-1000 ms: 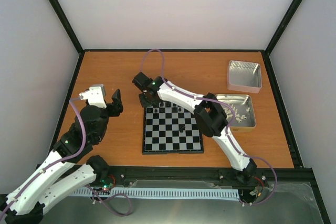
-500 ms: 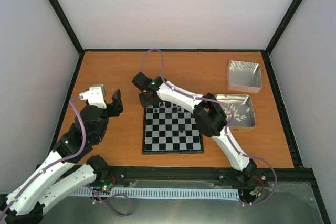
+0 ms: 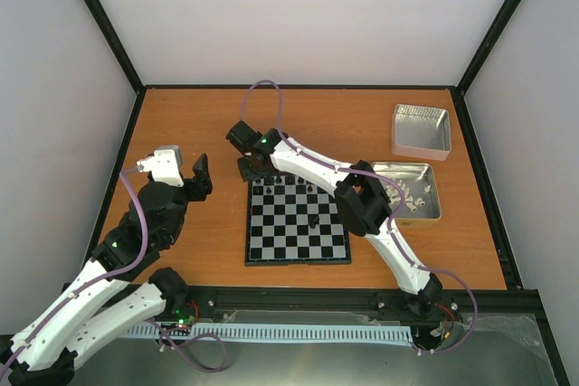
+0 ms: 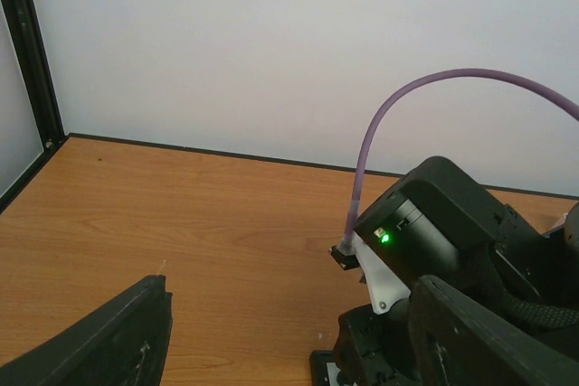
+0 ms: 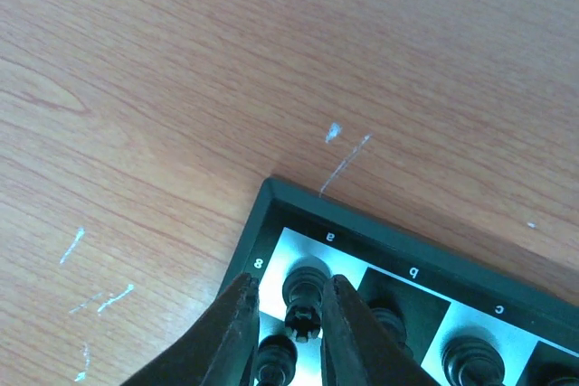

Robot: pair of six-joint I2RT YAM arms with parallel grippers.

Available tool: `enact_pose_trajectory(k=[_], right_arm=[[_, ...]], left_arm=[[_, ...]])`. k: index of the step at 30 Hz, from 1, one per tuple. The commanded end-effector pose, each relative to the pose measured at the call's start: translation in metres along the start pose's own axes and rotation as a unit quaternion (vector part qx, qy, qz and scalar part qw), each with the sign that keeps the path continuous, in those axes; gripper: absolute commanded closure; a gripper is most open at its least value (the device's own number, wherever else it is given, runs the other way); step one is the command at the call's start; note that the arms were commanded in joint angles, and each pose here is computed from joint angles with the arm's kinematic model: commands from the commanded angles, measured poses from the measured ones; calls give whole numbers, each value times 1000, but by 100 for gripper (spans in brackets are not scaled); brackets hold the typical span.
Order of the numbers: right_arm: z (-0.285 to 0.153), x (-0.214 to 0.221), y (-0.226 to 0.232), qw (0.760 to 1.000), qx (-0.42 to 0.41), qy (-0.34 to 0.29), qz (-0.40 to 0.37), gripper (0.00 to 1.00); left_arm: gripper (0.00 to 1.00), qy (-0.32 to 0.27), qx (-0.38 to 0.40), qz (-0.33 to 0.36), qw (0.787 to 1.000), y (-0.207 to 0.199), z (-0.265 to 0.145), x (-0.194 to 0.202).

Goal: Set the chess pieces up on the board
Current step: Place the chess piece on the chessboard, then pick up the chess piece from the chessboard.

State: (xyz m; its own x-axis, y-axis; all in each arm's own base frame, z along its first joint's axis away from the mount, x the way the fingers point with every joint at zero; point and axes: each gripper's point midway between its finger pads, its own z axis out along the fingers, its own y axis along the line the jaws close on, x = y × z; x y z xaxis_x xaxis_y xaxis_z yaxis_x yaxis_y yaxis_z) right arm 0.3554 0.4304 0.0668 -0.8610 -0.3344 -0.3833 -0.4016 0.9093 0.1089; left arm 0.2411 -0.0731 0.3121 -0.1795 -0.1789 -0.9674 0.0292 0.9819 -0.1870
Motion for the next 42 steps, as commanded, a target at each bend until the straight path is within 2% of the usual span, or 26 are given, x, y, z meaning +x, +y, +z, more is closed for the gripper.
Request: enact_pose_trajectory(k=[1,5,9,13,18,24,29,39,42], right_arm=[[-22,-16,8,1000,-8,-25,-5,78],[-56,-31,8,998,-15,-58,-4,75],[-83,-26,-3,997,-11,-74,1,74],[-108,-5,-24,996,-3,-90,17,73],[-132,37,-62,994,20,-97,37,68],[-124,101,-100,996,61,-45,54,64],[-111,140,-95,999,11,-6,33,59],[-89,171,-89,999,-22,34,34,60],[-83,176,-90,998,-16,47,40,66]], left_arm=[[27,-14,2,-12,1000,0,-2,-8],[27,-15,3,-13,1000,0,-2,-9],[27,-15,4,-13,1000,0,-2,-9],[27,-15,7,-13,1000,-2,-2,-9],[27,-14,12,-12,1000,-3,-1,-8],[27,-12,13,-13,1000,-5,0,-7],[27,-6,17,-13,1000,-9,4,-4],[27,1,18,-12,1000,-12,8,0],[27,1,18,-11,1000,-12,8,1]])
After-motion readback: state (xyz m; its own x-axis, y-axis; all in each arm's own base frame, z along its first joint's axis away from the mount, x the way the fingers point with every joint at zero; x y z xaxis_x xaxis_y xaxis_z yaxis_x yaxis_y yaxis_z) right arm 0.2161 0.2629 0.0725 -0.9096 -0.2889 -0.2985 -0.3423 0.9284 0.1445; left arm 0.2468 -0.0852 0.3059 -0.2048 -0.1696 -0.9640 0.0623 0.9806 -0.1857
